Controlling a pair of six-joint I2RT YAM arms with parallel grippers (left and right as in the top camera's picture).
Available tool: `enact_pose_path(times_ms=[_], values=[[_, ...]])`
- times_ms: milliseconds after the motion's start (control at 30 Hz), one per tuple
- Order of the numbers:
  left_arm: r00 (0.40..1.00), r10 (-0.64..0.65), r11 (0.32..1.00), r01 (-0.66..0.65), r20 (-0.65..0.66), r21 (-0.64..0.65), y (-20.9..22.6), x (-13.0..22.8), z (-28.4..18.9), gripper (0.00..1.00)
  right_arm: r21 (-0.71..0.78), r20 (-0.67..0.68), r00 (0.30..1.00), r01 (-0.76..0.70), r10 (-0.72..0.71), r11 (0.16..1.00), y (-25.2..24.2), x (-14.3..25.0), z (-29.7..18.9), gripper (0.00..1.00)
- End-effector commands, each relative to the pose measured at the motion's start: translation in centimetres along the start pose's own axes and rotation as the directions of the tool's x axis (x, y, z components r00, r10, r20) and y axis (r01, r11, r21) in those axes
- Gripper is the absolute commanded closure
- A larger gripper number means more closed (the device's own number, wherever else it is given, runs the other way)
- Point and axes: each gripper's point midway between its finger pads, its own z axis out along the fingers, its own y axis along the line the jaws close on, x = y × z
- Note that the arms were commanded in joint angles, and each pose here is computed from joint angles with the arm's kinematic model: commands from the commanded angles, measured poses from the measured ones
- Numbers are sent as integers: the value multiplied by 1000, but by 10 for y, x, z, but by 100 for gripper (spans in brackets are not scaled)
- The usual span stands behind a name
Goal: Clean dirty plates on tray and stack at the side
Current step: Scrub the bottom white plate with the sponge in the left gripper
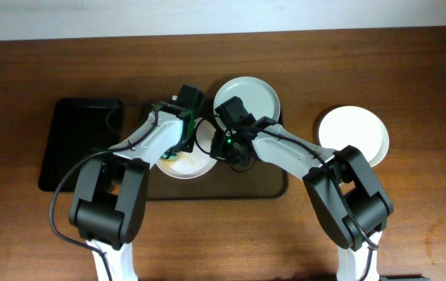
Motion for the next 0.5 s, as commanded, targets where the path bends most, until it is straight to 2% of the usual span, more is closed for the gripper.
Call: enact_pose_path(times_ms=[0, 100, 200, 333, 467], values=[[983, 38, 998, -28, -180, 58, -25, 69, 62, 99, 34, 4, 1000, 0, 0, 999, -10, -3, 5, 96], [985, -25, 998, 34, -173, 48, -26, 69, 65, 99, 34, 4, 1000, 0, 0, 999, -10, -3, 5, 96], [994, -60, 995, 66, -86, 68, -26, 38, 56, 99, 34, 4, 1000, 0, 0, 999, -10, -3, 5, 96], [982, -149, 984, 135, 112, 120, -14, -48, 2, 99, 34, 4, 1000, 1, -1, 999, -10, -3, 5, 96], [986, -142, 985, 131, 91, 113, 1, -53, -40, 99, 34, 3, 1000, 4, -4, 999, -10, -3, 5, 96]])
